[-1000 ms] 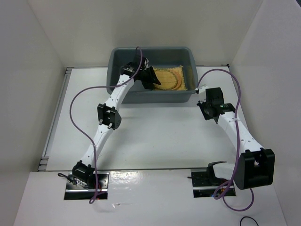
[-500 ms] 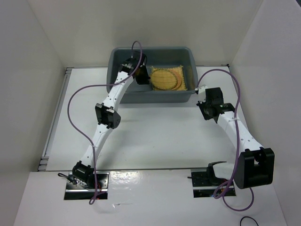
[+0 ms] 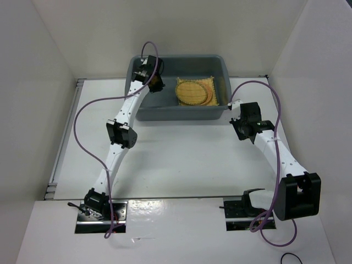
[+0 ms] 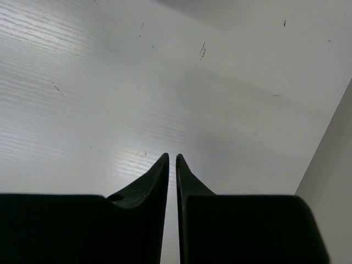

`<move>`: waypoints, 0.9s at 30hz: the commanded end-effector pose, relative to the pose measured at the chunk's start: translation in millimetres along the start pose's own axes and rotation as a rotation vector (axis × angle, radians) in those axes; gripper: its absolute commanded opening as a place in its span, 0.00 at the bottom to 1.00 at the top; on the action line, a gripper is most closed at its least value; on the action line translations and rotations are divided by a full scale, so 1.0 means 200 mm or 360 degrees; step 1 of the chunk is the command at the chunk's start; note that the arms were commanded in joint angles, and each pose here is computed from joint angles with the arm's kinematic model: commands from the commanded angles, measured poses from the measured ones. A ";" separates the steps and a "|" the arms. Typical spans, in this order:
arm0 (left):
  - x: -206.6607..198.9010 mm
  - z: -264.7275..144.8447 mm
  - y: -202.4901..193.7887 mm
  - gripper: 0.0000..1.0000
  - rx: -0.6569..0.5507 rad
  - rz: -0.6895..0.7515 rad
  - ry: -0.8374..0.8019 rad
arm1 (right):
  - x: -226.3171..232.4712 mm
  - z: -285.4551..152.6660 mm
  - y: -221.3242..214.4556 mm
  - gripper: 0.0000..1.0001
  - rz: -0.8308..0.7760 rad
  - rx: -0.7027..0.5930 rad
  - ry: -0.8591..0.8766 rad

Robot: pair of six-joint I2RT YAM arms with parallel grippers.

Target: Place the mixed dishes into the plastic bin

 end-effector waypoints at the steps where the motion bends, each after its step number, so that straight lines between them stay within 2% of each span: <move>1: -0.07 0.01 0.06 0.00 -0.0092 0.0029 -0.0097 | 0.00 0.02 0.02 0.14 -0.0010 -0.0022 0.0000; 9: -0.19 0.13 -0.04 0.01 0.0015 0.0020 -0.0346 | 0.00 0.02 0.02 0.14 -0.0010 -0.0022 0.0000; 15: -0.16 0.24 -0.15 0.01 0.0096 0.0007 -0.0321 | 0.00 0.02 0.02 0.14 -0.0010 -0.0022 0.0000; 21: -0.20 0.28 -0.23 0.03 0.0193 0.0011 -0.0427 | 0.00 0.02 0.02 0.14 -0.0010 -0.0022 0.0000; 27: -0.33 0.24 -0.21 0.05 0.0154 0.0022 -0.0593 | 0.00 0.02 0.02 0.14 -0.0010 -0.0022 0.0000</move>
Point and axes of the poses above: each gripper's point midway between its finger pads, its own z axis out along the fingers, its own x axis along the line the jaws close on, y = z × x, the point moved 2 cm from there along -z, back along the fingers, and after that the axes turned 6 degrees about z, right-handed, at the moved point
